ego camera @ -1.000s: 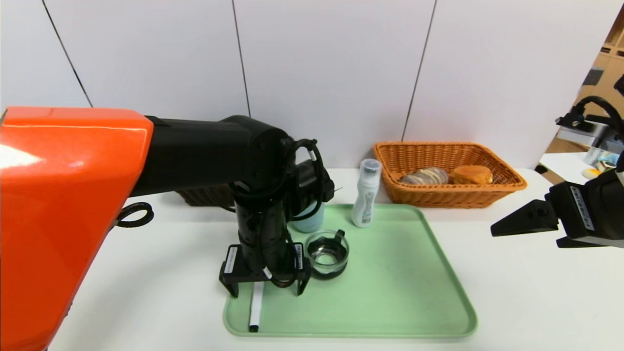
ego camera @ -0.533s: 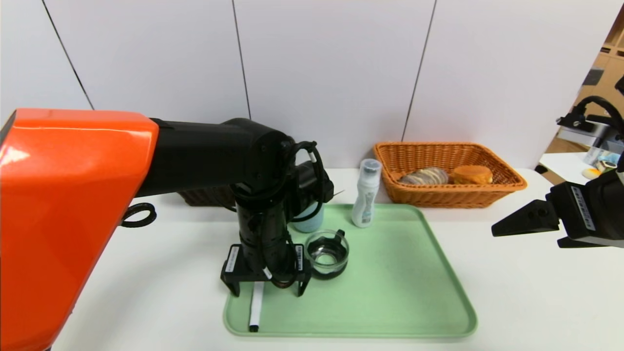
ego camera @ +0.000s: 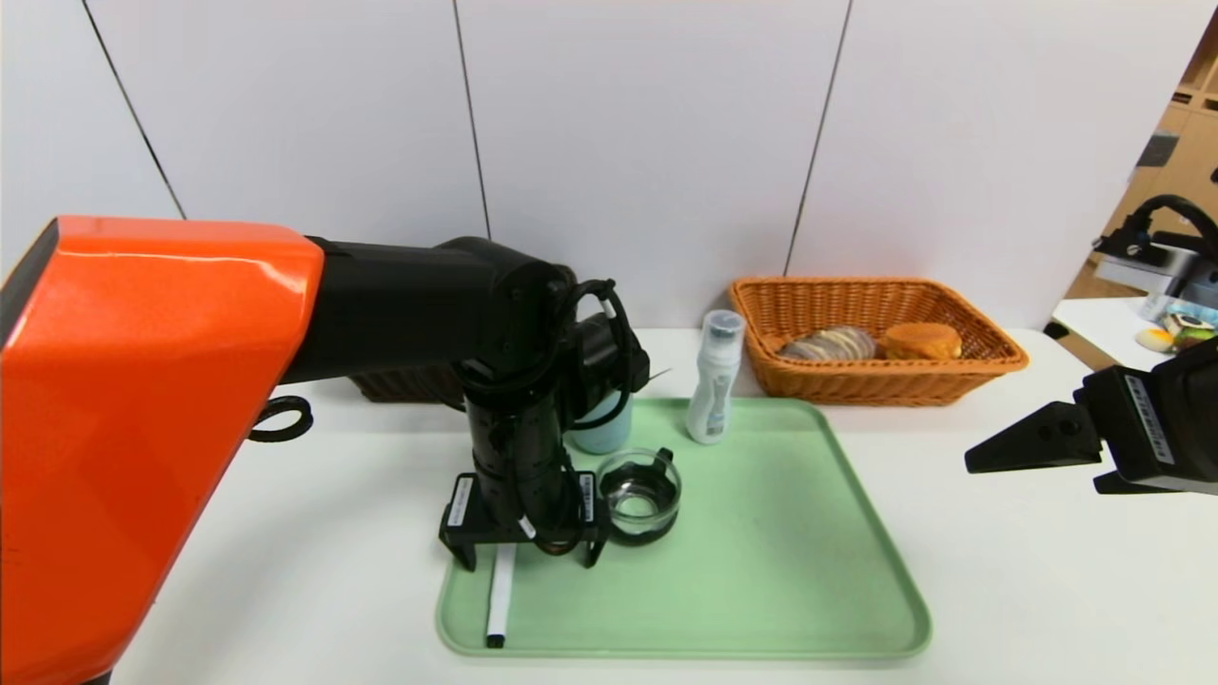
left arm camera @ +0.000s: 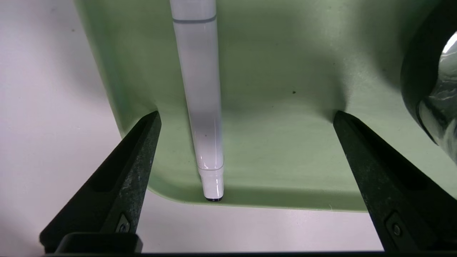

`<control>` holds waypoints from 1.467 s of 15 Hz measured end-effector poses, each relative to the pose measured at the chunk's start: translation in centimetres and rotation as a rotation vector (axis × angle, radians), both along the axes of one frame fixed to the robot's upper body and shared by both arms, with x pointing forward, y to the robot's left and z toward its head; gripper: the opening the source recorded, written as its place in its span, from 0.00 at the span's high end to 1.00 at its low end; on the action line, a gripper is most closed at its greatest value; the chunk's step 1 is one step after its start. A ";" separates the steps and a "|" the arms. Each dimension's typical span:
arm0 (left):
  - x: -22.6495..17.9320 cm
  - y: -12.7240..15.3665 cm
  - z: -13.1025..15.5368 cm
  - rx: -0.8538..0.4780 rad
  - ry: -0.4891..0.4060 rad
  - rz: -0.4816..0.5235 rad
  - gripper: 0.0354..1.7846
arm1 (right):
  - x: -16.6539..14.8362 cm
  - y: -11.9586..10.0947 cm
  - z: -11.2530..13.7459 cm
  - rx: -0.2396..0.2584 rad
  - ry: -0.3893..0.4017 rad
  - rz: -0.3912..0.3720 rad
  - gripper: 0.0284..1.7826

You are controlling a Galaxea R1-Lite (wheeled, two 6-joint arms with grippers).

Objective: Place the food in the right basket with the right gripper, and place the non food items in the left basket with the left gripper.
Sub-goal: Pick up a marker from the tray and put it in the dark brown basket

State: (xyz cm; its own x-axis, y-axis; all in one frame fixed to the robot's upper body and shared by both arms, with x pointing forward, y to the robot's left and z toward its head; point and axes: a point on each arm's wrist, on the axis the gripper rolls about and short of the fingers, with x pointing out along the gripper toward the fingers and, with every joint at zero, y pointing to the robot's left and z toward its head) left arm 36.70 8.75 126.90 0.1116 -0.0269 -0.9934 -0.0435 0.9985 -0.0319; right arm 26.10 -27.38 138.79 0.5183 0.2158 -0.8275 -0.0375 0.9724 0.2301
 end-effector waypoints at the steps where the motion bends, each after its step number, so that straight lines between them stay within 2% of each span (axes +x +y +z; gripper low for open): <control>1: 0.0 0.0 -0.1 0.001 0.002 0.000 0.06 | 0.0 0.0 -0.1 -0.001 0.003 -0.001 0.05; 2: 0.0 0.1 -0.2 0.003 0.005 0.000 0.11 | 0.0 0.0 -0.1 -0.003 0.002 0.001 0.05; 5: 0.0 0.0 -0.5 0.010 0.013 -0.001 0.38 | -0.3 0.0 0.0 0.001 -0.003 0.007 0.05; 8: 0.0 0.1 -0.5 0.012 0.014 0.000 0.55 | -0.6 0.1 0.2 0.004 -0.011 0.017 0.05; 9: 0.0 0.1 -0.5 0.014 0.015 0.000 0.67 | -0.8 0.1 0.2 0.006 -0.014 0.023 0.05; 10: 0.0 0.1 -0.5 0.017 0.016 0.001 0.92 | -0.9 0.2 0.3 0.009 -0.018 0.029 0.05; 16: -0.1 0.1 -0.2 0.009 0.010 0.003 0.92 | -1.8 0.1 0.8 0.020 -0.044 0.045 0.05; 20: -0.7 0.9 2.0 -0.038 -0.036 0.013 0.92 | -2.3 -0.1 0.3 0.014 -0.031 0.045 0.05; 22: -1.2 2.1 4.0 -0.079 -0.074 0.030 0.92 | -2.5 -0.2 0.2 0.014 -0.030 0.044 0.05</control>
